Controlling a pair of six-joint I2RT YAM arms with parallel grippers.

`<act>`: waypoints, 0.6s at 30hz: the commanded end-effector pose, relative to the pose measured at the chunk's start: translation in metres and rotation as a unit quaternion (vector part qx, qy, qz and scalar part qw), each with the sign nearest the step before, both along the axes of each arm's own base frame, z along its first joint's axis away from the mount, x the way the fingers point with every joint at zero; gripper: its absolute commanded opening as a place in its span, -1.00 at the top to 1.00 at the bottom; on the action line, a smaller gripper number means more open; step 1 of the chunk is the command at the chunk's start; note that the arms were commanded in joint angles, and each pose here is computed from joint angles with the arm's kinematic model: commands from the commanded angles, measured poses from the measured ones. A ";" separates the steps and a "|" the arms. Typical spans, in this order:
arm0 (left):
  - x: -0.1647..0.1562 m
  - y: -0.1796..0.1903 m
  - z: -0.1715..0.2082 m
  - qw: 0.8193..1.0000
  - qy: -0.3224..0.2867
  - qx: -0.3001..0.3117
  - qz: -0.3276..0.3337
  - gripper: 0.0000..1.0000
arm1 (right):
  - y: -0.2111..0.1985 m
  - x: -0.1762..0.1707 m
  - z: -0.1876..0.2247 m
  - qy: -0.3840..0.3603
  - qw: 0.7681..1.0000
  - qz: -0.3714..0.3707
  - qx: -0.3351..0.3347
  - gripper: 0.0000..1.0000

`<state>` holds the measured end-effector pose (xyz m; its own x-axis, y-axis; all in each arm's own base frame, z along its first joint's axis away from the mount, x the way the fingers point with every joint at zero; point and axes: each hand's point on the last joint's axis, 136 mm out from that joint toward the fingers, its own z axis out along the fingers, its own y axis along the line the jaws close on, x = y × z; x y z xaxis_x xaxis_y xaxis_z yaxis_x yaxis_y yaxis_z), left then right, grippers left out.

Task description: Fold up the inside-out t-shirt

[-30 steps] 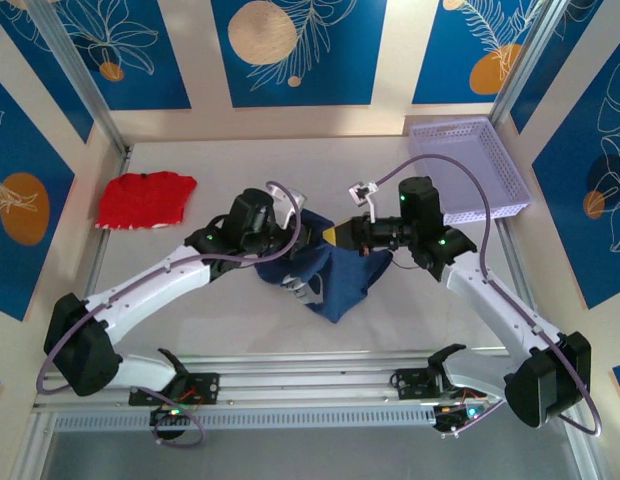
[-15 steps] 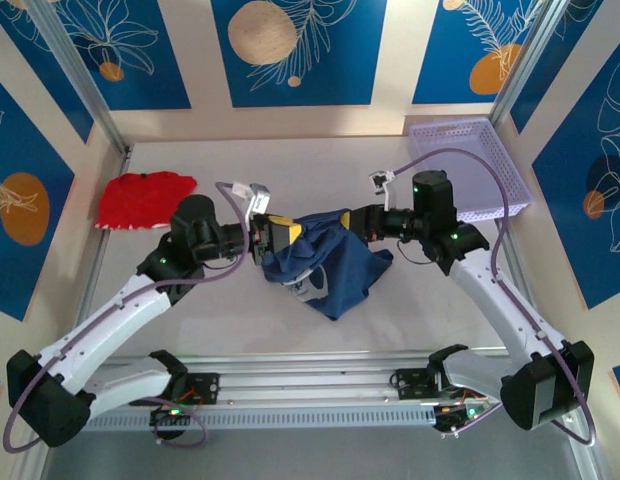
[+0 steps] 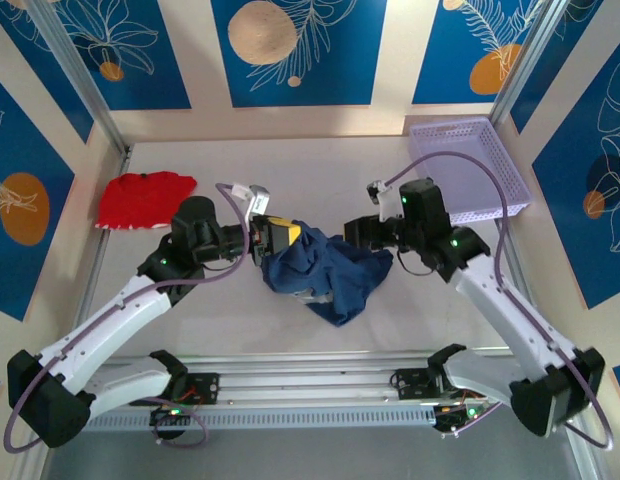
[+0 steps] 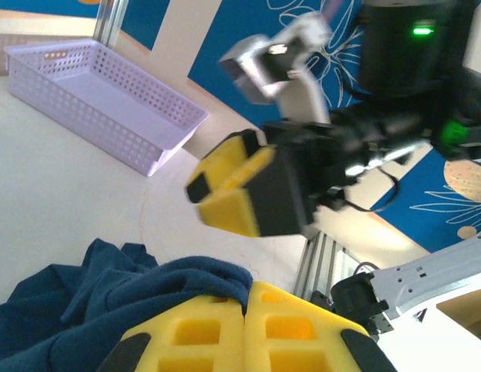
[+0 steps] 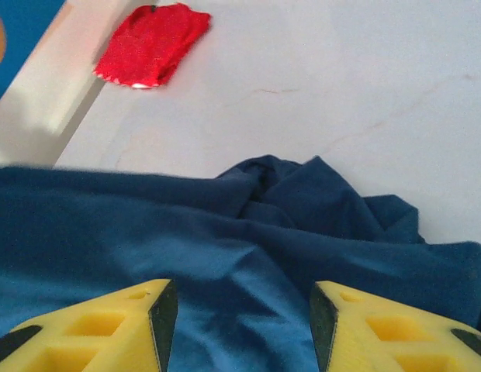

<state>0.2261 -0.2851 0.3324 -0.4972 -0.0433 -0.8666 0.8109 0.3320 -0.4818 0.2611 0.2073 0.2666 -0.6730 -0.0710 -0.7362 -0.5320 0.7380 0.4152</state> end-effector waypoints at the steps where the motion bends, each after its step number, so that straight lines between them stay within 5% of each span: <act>1: 0.006 0.002 0.010 1.000 -0.021 -0.001 0.009 1.00 | 0.017 -0.023 0.019 -0.086 0.994 0.068 -0.003 -0.01; 6: 0.006 0.002 0.010 1.000 -0.020 0.000 0.010 1.00 | 0.056 -0.046 0.015 -0.100 0.983 0.155 0.004 -0.02; 12: 0.004 0.002 0.010 1.000 -0.020 0.000 0.007 1.00 | 0.077 -0.036 0.007 -0.093 0.981 0.168 -0.009 0.00; 18: 0.004 0.004 0.008 1.000 -0.020 0.004 0.012 1.00 | 0.082 -0.036 0.002 -0.085 0.981 0.175 -0.010 0.60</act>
<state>0.2286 -0.2856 0.3272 -0.5090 -0.0363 -0.8600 0.8016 0.3439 -0.4890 0.2268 0.2842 0.2502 -0.5164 -0.3098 -0.7984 -0.7889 0.5348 0.3027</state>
